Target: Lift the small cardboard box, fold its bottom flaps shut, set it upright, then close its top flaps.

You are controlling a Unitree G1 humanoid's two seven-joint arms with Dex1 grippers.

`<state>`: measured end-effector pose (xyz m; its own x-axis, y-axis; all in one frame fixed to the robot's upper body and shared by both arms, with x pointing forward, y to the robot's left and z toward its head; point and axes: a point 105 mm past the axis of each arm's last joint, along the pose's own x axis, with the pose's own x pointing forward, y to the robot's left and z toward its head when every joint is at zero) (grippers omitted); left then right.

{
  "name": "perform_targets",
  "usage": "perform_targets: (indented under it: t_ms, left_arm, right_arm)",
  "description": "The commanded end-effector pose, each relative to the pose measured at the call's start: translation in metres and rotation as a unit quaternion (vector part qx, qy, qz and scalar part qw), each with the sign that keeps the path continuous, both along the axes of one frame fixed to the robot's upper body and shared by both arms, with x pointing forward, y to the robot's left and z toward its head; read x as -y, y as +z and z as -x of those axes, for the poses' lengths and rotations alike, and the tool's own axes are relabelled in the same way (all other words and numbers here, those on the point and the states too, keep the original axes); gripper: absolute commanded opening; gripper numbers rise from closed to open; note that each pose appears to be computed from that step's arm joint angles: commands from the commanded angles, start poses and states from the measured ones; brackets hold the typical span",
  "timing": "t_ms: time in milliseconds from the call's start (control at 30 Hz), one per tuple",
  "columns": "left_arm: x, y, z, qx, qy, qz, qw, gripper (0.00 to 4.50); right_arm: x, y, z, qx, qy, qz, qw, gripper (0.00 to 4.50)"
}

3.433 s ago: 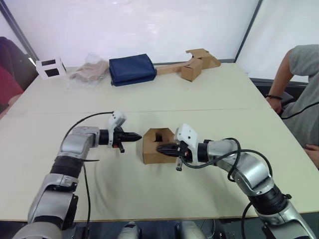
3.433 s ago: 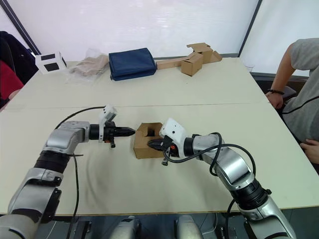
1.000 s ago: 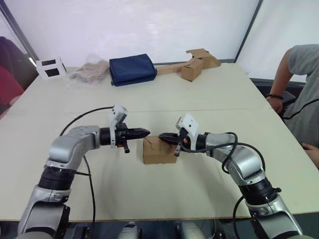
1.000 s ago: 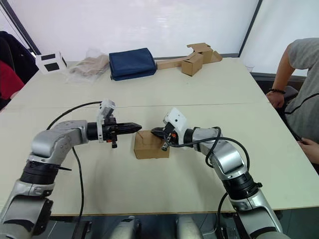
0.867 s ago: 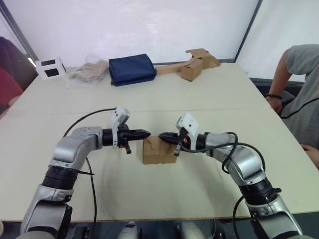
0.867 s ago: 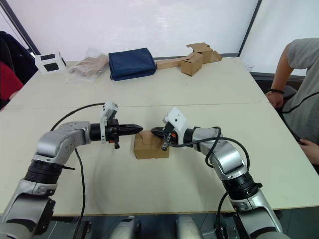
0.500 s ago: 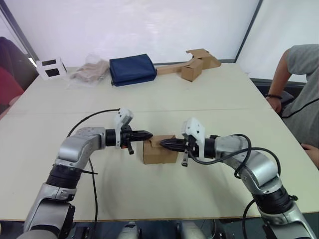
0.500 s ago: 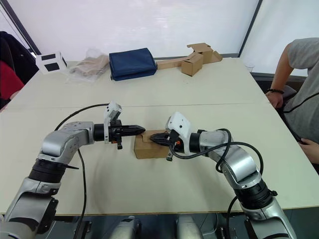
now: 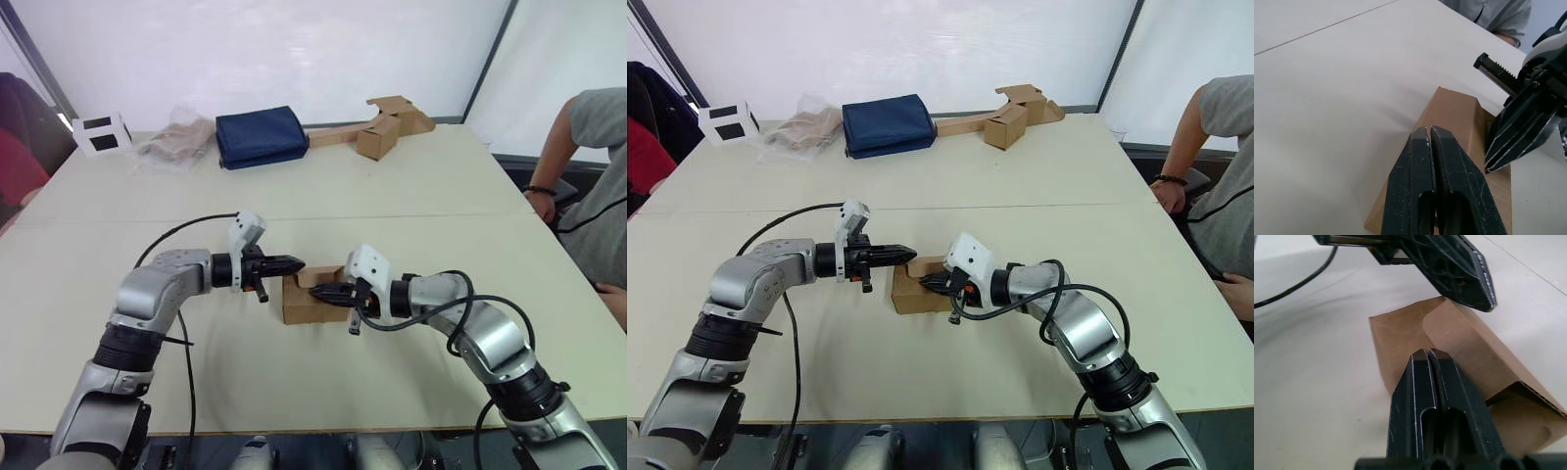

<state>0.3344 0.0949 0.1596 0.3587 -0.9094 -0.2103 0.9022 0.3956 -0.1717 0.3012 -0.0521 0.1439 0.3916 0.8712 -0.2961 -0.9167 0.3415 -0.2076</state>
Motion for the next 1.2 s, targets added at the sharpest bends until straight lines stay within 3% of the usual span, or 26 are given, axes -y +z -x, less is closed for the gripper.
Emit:
perform_targets:
  t_ms: [33,467,733,900,967,1067,1200]
  left_arm:
    - [0.000,0.009,0.001,0.022,-0.003,0.007,1.000,0.08]
    - [0.005,0.010,0.006,0.036,-0.018,-0.014,0.999,0.08]
    - [0.003,-0.003,0.008,0.052,-0.034,-0.057,0.996,0.08]
    - [-0.002,-0.015,0.008,0.063,-0.042,-0.087,0.993,0.08]
    - [-0.003,-0.015,0.008,0.066,-0.041,-0.085,0.993,0.08]
    - [-0.011,0.006,0.004,0.060,-0.018,-0.031,0.998,0.08]
    - [-0.016,0.018,0.005,0.060,-0.008,-0.007,0.998,0.08]
  right_arm:
    - [-0.001,0.006,-0.005,0.014,-0.008,-0.007,1.000,0.00]
    - [-0.001,0.005,-0.006,0.015,-0.014,-0.001,1.000,0.00]
    - [0.004,0.004,0.001,0.001,-0.001,0.005,1.000,0.00]
    - [0.008,0.018,0.010,-0.022,0.016,-0.035,0.999,0.00]
    - [0.011,0.024,0.010,-0.027,0.014,-0.052,0.998,0.00]
    - [0.019,0.032,0.006,-0.025,-0.005,-0.073,0.997,0.00]
    - [0.025,0.039,0.003,-0.022,-0.019,-0.091,0.995,0.00]
